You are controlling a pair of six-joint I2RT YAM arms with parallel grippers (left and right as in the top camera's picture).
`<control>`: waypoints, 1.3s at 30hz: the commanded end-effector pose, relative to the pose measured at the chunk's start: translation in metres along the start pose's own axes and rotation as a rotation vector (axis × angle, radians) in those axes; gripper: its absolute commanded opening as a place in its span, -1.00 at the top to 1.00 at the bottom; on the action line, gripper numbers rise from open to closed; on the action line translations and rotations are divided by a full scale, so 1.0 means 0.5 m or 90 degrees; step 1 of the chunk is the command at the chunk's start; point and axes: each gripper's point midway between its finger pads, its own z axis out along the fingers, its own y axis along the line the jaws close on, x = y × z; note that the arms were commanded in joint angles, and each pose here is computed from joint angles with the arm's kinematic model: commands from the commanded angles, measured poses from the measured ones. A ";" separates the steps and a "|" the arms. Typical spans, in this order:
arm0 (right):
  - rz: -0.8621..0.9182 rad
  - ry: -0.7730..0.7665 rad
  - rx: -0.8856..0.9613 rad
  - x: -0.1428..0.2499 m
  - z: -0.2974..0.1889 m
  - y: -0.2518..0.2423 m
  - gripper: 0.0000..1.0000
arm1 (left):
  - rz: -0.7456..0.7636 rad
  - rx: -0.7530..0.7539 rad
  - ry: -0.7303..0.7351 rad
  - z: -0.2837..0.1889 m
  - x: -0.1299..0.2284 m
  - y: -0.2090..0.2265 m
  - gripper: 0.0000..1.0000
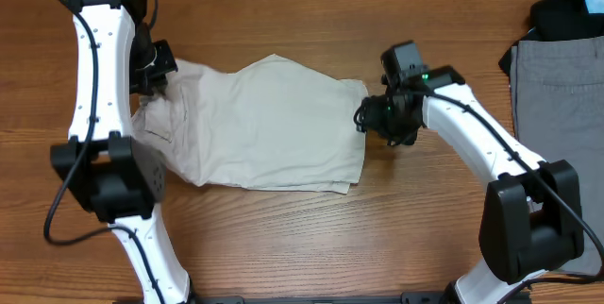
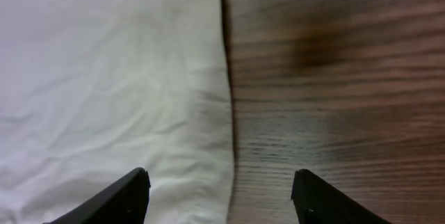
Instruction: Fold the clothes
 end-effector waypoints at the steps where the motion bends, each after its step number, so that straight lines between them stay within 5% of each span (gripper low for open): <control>1: 0.012 0.008 0.003 0.008 0.010 -0.012 -0.38 | -0.051 0.016 -0.125 -0.140 0.013 0.048 0.92; 7: 0.022 0.005 -0.022 0.003 0.010 0.005 -0.36 | -0.064 0.019 -0.177 -0.199 0.024 0.110 0.92; 17: -0.004 -0.009 -0.053 0.008 0.016 0.058 -0.37 | -0.047 0.009 -0.129 -0.146 0.018 0.084 0.92; 26: -0.013 -0.035 -0.072 -0.005 0.018 0.085 -0.43 | 0.023 0.062 -0.110 -0.090 -0.008 -0.045 0.92; 39: -0.022 -0.008 -0.120 -0.011 0.088 0.121 0.10 | 0.166 0.091 -0.138 -0.075 0.040 -0.246 0.88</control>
